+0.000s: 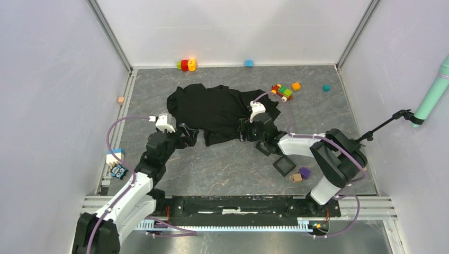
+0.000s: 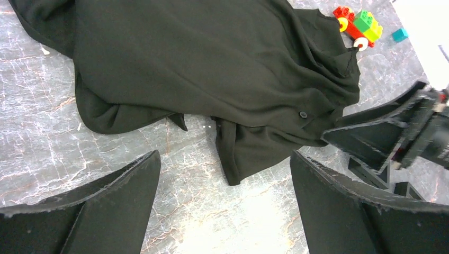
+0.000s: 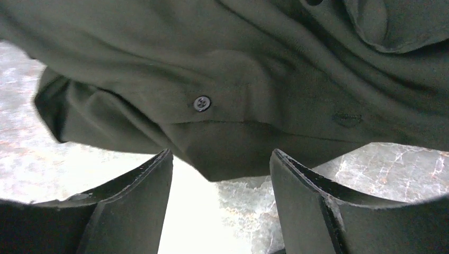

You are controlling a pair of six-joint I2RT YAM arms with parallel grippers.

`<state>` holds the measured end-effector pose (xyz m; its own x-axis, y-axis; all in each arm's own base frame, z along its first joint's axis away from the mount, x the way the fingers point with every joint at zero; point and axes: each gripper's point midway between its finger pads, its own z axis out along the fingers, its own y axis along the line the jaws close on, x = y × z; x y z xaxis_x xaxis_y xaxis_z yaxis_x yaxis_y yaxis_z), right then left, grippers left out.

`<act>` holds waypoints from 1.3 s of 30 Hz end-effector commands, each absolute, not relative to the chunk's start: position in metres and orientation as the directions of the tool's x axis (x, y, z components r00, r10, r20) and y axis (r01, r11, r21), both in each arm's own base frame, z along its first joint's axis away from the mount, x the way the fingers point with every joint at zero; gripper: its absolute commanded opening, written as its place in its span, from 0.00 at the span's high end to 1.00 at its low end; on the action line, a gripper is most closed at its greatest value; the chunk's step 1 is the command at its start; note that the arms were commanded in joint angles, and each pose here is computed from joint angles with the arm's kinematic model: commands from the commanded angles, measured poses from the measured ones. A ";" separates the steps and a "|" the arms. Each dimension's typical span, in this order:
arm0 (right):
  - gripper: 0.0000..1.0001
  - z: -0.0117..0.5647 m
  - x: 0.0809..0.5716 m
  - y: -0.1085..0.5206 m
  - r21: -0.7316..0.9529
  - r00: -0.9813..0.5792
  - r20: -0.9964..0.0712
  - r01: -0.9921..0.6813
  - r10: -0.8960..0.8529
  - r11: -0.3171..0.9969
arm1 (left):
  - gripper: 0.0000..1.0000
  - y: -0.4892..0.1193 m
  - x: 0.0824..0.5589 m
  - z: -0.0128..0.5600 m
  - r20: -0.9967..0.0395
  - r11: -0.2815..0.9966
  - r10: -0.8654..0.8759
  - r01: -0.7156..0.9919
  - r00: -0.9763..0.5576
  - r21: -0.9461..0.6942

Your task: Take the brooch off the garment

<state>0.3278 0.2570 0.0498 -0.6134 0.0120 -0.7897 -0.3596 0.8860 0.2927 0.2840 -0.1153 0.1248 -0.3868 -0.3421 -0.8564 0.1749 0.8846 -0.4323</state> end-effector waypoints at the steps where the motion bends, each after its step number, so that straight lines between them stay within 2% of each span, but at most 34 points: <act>1: 0.27 0.045 0.345 0.273 0.177 -0.577 -0.814 -0.357 -0.067 0.917 | 0.03 -0.115 0.285 0.136 -0.866 0.877 -0.363 0.187 -0.344 -0.442; 4: 0.31 0.034 0.349 0.278 0.081 -0.584 -0.796 -0.362 -0.158 0.929 | 0.03 -0.114 0.285 0.137 -0.869 0.878 -0.362 0.190 -0.338 -0.440; 5: 0.38 0.033 0.350 0.279 0.065 -0.584 -0.793 -0.366 -0.175 0.928 | 0.03 -0.114 0.284 0.137 -0.869 0.877 -0.362 0.193 -0.336 -0.440; 6: 0.47 0.034 0.350 0.277 0.055 -0.583 -0.793 -0.361 -0.179 0.931 | 0.03 -0.115 0.284 0.137 -0.870 0.877 -0.362 0.194 -0.335 -0.440; 9: 0.89 0.044 0.350 0.262 -0.001 -0.575 -0.793 -0.329 -0.201 0.944 | 0.02 -0.114 0.285 0.135 -0.869 0.879 -0.362 0.188 -0.337 -0.439; 11: 0.99 0.062 0.349 0.246 -0.049 -0.555 -0.803 -0.299 -0.216 0.953 | 0.02 -0.113 0.286 0.131 -0.867 0.882 -0.360 0.177 -0.346 -0.437; 15: 1.00 0.100 0.339 0.213 -0.111 -0.477 -0.849 -0.258 -0.227 0.960 | 0.02 -0.117 0.289 0.124 -0.855 0.882 -0.353 0.171 -0.379 -0.440; 19: 1.00 0.132 0.333 0.197 -0.117 -0.401 -0.889 -0.269 -0.221 0.956 | 0.13 -0.121 0.293 0.109 -0.830 0.887 -0.335 0.149 -0.446 -0.437; 23: 1.00 0.158 0.330 0.201 -0.104 -0.335 -0.918 -0.318 -0.215 0.942 | 0.17 -0.127 0.296 0.094 -0.790 0.885 -0.321 0.131 -0.522 -0.446; 28: 1.00 0.159 0.325 0.200 -0.060 -0.307 -0.937 -0.323 -0.165 0.944 | 0.25 -0.133 0.299 0.075 -0.741 0.883 -0.318 0.101 -0.591 -0.459; 34: 1.00 0.177 0.320 0.195 -0.032 -0.237 -0.965 -0.316 -0.112 0.948 | 0.30 -0.135 0.305 0.037 -0.633 0.895 -0.317 -0.003 -0.706 -0.445; 39: 1.00 0.181 0.316 0.186 -0.045 -0.159 -0.982 -0.309 -0.098 0.950 | 0.35 -0.140 0.313 0.022 -0.578 0.889 -0.318 -0.024 -0.752 -0.458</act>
